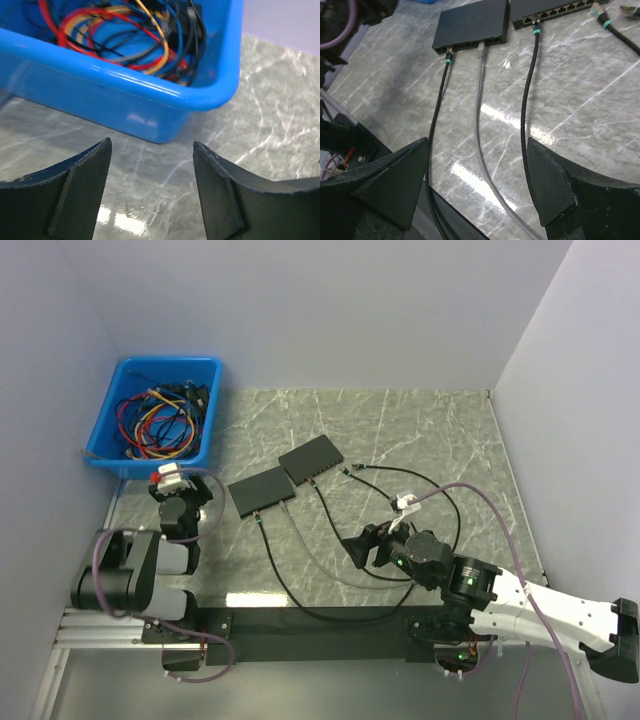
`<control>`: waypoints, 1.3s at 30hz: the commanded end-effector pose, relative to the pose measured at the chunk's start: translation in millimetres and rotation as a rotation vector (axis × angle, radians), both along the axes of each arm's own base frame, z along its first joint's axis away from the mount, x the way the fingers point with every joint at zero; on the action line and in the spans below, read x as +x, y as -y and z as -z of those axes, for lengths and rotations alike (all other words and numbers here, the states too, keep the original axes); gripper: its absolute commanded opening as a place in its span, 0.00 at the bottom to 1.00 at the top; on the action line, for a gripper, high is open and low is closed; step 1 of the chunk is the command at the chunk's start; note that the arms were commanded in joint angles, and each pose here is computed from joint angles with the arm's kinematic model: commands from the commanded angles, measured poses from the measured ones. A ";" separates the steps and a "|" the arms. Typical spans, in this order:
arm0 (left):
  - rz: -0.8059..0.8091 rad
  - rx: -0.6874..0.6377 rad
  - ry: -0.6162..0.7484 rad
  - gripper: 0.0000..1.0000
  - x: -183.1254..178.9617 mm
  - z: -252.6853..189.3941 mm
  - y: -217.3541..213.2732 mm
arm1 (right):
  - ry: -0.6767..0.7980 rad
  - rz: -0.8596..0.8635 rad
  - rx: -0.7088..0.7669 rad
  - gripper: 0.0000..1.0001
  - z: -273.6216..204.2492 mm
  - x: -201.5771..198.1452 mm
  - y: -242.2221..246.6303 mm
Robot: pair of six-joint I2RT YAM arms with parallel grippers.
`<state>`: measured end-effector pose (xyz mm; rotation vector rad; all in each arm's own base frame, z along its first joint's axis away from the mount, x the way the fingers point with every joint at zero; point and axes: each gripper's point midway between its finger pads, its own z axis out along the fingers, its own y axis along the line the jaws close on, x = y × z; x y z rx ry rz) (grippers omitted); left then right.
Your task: Insert the plug into the switch port
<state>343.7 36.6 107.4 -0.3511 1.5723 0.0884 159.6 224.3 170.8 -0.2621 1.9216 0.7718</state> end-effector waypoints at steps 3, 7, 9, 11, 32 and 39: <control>0.133 0.010 0.052 0.71 34.9 -20.2 18.3 | -0.011 -0.039 0.040 0.86 -1.6 -2.6 -15.8; 0.148 0.021 0.053 0.73 37.2 -21.6 20.5 | -0.023 -0.059 0.043 0.86 -1.6 -3.2 -24.9; 0.147 0.020 0.044 0.74 37.2 -20.3 20.3 | -0.029 -0.065 0.044 0.86 -0.8 -4.1 -27.0; 0.147 0.022 0.044 0.99 37.4 -20.6 20.2 | -0.030 -0.087 0.051 0.86 -0.9 -6.8 -29.3; 0.151 0.023 0.040 1.00 37.7 -20.1 20.9 | -0.128 -0.064 -0.005 0.91 35.3 -19.8 -39.1; 0.150 0.023 0.042 1.00 38.1 -20.5 20.7 | -0.078 0.155 -0.042 0.93 32.2 0.6 9.4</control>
